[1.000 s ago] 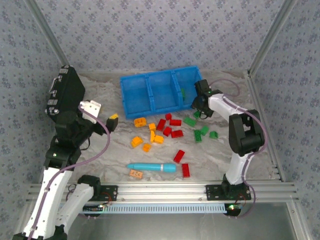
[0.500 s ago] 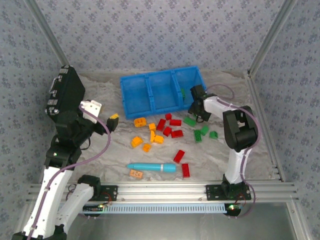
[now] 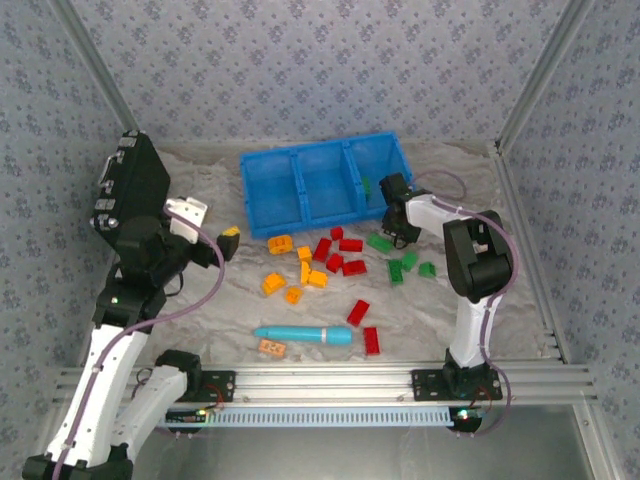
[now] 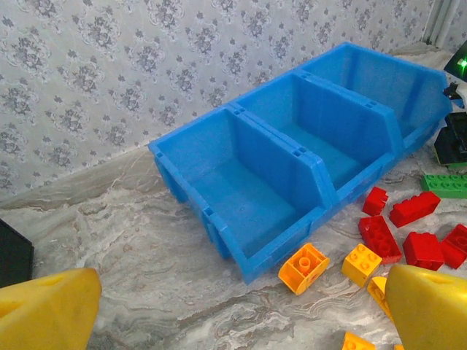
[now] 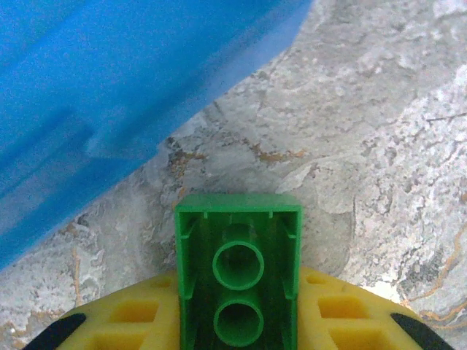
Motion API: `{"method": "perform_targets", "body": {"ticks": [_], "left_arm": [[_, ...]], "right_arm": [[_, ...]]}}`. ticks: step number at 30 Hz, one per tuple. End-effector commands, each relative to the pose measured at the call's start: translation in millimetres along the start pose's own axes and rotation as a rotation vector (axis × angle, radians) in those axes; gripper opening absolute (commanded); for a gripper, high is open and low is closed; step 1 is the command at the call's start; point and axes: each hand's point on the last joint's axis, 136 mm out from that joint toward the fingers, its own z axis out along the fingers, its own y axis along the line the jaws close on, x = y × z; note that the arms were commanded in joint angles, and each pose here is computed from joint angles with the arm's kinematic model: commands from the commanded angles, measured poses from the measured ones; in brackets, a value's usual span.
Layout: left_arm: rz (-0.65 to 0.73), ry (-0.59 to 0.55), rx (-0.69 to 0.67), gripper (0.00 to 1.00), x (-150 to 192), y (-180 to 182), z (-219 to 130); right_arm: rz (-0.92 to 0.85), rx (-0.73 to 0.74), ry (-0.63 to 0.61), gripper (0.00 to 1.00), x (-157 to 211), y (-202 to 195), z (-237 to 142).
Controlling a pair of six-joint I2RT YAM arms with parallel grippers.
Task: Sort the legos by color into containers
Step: Pick up the lego from the middle-right of the table, then place the lego in the container.
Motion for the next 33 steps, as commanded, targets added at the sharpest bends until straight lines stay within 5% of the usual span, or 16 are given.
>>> {"method": "perform_targets", "body": {"ticks": [1, 17, 25, 33], "left_arm": [[0.0, -0.021, 0.008, 1.0, -17, 0, -1], [0.066, 0.031, -0.025, 1.0, -40, 8, 22], [0.166, 0.15, 0.041, 1.0, -29, -14, 49], [0.152, 0.061, 0.001, 1.0, -62, -8, 26]], "right_arm": [[-0.112, 0.017, 0.012, 0.26, 0, -3, -11], [-0.314, -0.127, -0.125, 0.24, -49, 50, -118], [-0.337, -0.125, -0.17, 0.25, -101, 83, -86], [-0.323, -0.173, -0.131, 0.38, -128, 101, -36]]}}
